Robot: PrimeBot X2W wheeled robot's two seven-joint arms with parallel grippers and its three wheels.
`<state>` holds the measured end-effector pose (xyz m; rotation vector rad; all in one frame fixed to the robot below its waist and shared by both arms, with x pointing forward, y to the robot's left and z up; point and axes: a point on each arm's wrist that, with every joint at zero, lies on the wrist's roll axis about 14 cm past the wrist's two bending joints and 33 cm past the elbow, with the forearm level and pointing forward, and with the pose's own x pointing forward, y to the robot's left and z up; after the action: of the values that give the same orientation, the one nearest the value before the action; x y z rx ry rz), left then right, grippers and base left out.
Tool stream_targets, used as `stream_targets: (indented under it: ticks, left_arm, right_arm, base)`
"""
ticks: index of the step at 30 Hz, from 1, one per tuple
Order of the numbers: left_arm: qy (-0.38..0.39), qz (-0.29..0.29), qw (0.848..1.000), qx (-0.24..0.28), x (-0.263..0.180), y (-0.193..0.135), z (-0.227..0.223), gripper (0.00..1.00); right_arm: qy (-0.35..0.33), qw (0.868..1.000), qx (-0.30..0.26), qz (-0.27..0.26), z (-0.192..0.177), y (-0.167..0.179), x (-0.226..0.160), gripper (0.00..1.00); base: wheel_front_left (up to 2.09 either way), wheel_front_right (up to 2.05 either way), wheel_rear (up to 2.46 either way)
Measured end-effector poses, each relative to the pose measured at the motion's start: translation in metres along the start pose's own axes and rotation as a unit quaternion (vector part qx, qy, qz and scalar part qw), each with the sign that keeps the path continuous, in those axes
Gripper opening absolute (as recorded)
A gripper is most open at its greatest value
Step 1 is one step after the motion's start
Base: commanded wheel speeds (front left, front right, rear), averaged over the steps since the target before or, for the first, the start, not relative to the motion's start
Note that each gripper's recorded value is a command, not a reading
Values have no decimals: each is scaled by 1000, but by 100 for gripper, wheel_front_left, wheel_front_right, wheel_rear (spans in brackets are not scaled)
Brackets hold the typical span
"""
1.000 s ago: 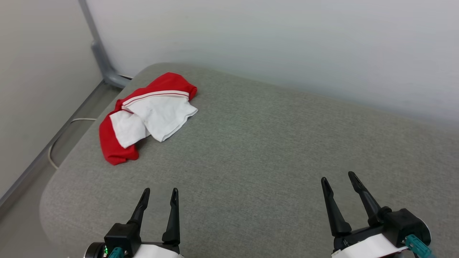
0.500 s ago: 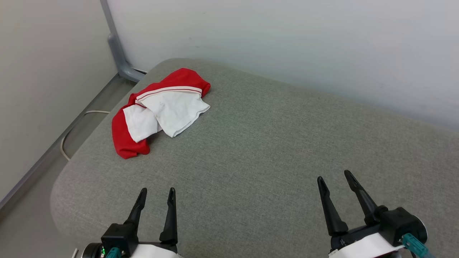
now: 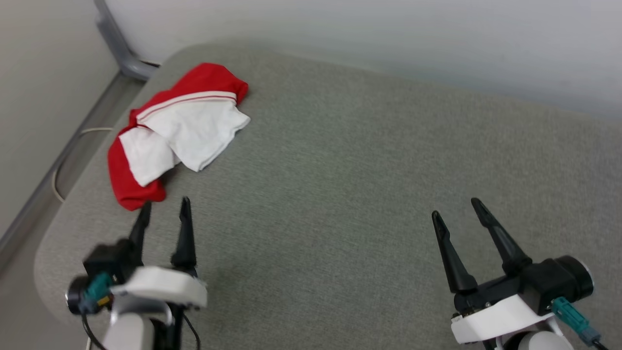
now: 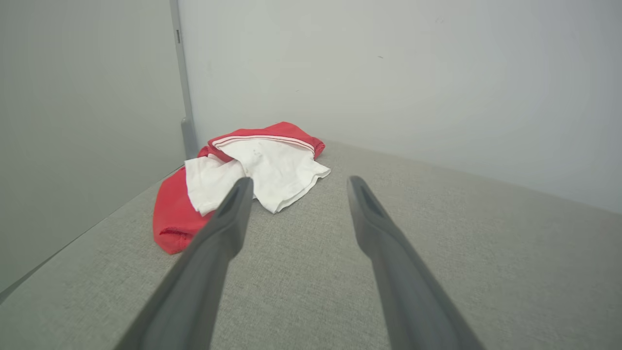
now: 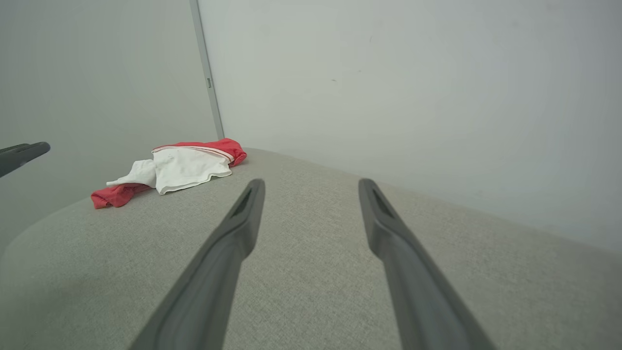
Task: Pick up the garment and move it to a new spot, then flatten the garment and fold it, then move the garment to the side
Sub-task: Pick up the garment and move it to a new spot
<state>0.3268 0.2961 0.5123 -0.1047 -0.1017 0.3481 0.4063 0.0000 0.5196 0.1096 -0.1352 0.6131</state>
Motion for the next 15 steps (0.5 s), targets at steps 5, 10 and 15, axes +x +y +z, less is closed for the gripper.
stream_targets:
  ticks: [5, 10, 15]
  left_arm:
    - [73, -16, 997, 34, 60, 11, -22, 100]
    - [183, -41, 977, 100, 140, 16, -35, 100]
    - [298, -34, 944, 139, 172, 22, -69, 100]
  right_arm:
    - [5, 1000, -9, -10, -10, -22, 4, 100]
    - [13, 999, -16, -30, -25, -52, 3, 100]
    - [23, 998, -20, -49, -36, -73, -1, 100]
  base:
    - [0, 0, 0]
    - [0, 0, 0]
    - [0, 0, 0]
